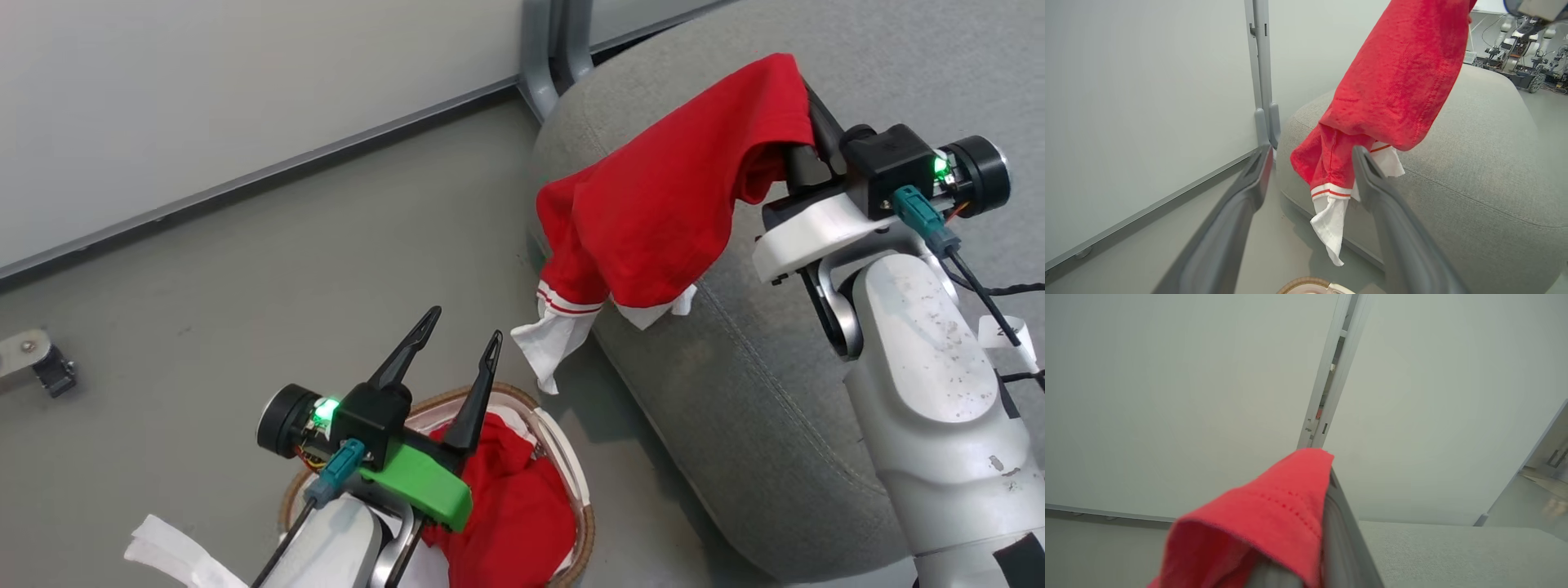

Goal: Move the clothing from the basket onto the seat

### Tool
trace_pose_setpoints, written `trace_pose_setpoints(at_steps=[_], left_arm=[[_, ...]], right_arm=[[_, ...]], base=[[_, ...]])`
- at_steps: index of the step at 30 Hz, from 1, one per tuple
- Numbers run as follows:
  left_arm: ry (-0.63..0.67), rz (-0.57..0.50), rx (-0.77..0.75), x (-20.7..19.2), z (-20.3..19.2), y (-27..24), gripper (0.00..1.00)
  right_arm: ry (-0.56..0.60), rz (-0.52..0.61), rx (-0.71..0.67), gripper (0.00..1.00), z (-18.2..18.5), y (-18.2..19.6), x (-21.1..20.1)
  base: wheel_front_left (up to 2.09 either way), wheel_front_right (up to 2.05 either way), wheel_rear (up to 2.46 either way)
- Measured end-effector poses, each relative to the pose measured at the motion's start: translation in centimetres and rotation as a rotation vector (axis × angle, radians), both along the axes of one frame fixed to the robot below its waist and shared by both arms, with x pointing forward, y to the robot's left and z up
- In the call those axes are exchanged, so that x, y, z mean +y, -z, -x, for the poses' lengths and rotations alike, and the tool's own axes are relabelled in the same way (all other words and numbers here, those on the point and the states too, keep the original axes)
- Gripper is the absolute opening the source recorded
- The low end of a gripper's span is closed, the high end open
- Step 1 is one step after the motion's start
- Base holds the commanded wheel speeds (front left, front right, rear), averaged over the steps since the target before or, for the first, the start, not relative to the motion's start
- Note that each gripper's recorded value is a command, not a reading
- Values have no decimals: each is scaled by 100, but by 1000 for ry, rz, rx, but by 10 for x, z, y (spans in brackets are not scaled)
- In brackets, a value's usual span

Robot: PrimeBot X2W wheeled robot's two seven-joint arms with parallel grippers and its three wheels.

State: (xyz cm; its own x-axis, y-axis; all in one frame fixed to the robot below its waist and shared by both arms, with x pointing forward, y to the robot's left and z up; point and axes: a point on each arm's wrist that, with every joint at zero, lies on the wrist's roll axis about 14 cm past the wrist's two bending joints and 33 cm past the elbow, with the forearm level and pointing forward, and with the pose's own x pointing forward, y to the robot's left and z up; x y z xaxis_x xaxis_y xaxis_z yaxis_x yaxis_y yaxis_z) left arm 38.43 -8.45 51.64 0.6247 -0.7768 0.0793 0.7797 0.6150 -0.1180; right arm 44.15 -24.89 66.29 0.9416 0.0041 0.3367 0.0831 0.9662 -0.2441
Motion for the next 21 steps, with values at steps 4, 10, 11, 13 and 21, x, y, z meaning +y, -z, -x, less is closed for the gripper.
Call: trace_pose_setpoints(at_steps=[4,10,11,13,21], left_arm=[[46,6,20,-16,-2,9,100],[89,11,47,-29,-8,24,100],[91,10,49,-30,-9,26,100],[94,10,54,-31,-11,29,100],[86,25,38,-28,-22,29,100]], right_arm=[[50,8,29,0,0,9,-20],[86,62,103,0,-17,26,-41],[87,75,107,0,-23,24,-43],[89,110,104,0,-36,15,-48],[194,319,26,0,-86,-79,-90]], base=[[0,0,0],[0,0,0],[0,0,0],[0,0,0],[0,0,0]])
